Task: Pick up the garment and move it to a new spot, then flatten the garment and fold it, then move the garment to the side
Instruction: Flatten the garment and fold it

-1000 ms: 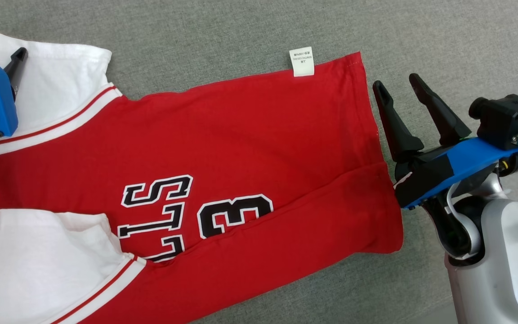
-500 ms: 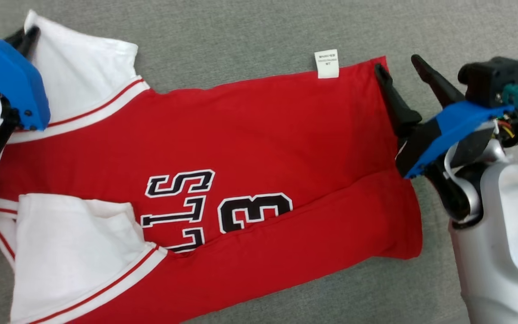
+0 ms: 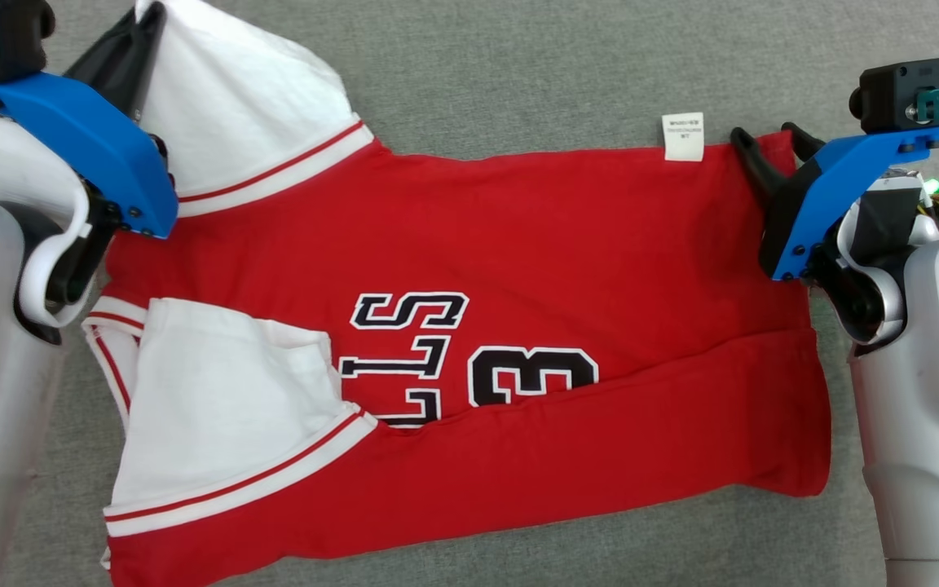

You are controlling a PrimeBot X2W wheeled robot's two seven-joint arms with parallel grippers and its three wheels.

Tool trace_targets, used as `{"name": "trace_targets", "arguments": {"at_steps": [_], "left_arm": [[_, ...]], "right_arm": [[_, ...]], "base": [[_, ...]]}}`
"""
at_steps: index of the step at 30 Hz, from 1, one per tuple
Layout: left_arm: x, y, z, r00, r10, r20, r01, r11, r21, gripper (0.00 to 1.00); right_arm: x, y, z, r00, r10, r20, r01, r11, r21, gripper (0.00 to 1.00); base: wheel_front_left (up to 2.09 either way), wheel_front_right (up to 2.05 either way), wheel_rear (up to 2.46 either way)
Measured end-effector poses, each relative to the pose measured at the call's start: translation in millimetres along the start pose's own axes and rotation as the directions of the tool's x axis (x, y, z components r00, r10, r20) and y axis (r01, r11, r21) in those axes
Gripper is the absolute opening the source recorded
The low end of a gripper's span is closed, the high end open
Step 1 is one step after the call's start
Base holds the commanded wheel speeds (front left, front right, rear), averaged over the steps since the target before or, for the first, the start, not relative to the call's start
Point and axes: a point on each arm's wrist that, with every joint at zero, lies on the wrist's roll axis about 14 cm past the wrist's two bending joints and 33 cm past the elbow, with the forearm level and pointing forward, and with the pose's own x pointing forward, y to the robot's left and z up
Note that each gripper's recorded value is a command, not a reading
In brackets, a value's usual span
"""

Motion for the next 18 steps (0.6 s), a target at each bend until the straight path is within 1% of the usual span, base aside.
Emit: {"name": "trace_targets", "arguments": {"at_steps": [1, 4, 7, 11, 16, 18], "left_arm": [[-2.1, -1.6, 1.5, 1.0, -0.004, 0.01, 0.004, 1.0, -0.002, 0.0], [-8.5, -5.8, 2.7, 0.999, -0.009, 0.03, 0.01, 1.0, -0.017, 0.0], [-16.8, -6.9, 6.7, 0.998, -0.005, 0.056, 0.006, 1.0, -0.016, 0.0], [-30.6, -14.0, 18.5, 0.993, -0.008, 0.117, 0.011, 1.0, -0.026, 0.0], [-61.5, -27.5, 31.6, 0.978, -0.01, 0.21, 0.021, 0.999, -0.047, 0.0], [-77.8, -33.4, 32.0, 0.971, -0.006, 0.24, 0.022, 0.998, -0.063, 0.0]], "right_arm": [[1.4, 0.3, -0.4, 1.0, 0.001, -0.004, -0.001, 1.0, 0.002, 0.0], [3.3, 4.5, -1.7, 1.0, 0.012, -0.014, -0.012, 1.0, 0.003, 0.0], [1.0, 8.8, 7.5, 0.999, 0.025, 0.024, -0.025, 1.0, -0.002, 0.0], [-9.4, 13.0, 25.5, 0.992, 0.041, 0.116, -0.04, 0.999, -0.012, 0.0], [-33.9, 19.5, 29.2, 0.975, 0.064, 0.215, -0.067, 0.998, 0.008, 0.0], [-46.8, 16.6, 28.8, 0.965, 0.055, 0.255, -0.054, 0.998, -0.008, 0.0]], "base": [[0.0, 0.0, 0.0], [0.0, 0.0, 0.0], [0.0, 0.0, 0.0], [0.0, 0.0, 0.0], [0.0, 0.0, 0.0], [0.0, 0.0, 0.0]]}}
